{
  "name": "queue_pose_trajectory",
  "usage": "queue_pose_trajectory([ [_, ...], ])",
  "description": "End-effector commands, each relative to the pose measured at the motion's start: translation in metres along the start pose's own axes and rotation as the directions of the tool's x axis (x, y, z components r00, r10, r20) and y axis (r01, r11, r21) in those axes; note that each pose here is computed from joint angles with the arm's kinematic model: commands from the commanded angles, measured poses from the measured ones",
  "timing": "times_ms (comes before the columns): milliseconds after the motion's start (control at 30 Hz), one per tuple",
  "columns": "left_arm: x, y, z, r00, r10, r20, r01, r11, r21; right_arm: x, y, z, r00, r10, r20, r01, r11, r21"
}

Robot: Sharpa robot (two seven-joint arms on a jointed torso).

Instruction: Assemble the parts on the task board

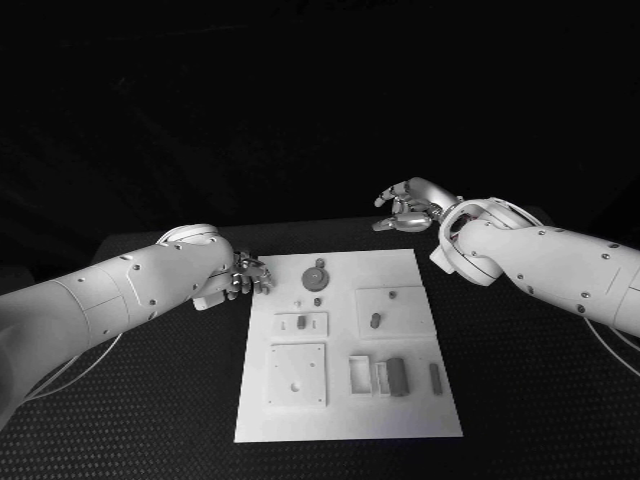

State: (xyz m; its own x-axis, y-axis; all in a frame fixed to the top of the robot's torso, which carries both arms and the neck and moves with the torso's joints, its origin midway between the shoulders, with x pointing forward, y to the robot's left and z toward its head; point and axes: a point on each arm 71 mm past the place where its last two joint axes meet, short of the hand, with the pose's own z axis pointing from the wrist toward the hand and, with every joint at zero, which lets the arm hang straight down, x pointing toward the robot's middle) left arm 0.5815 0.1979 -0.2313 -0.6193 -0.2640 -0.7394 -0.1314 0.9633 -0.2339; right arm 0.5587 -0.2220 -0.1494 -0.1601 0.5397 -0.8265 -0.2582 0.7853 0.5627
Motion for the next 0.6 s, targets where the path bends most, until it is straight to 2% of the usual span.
queue_pose_trajectory([
  [33, 0.0039, -0.0038, 0.0007, 1.0, 0.004, -0.026, -0.003, 1.0, 0.018, 0.0015, 0.0019, 0.0003, 1.0, -0.003, -0.011, 0.003, 1.0, -0.014],
  [267, 0.0047, -0.001, 0.003, 1.0, -0.001, -0.023, 0.001, 1.0, 0.007, 0.0016, 0.002, 0.0005, 1.0, -0.003, -0.012, 0.003, 1.0, -0.014],
  [600, 0.0051, -0.0014, 0.0022, 1.0, -0.012, -0.028, 0.013, 0.999, 0.038, 0.0015, 0.0017, 0.0004, 1.0, -0.003, -0.013, 0.003, 1.0, -0.013],
])
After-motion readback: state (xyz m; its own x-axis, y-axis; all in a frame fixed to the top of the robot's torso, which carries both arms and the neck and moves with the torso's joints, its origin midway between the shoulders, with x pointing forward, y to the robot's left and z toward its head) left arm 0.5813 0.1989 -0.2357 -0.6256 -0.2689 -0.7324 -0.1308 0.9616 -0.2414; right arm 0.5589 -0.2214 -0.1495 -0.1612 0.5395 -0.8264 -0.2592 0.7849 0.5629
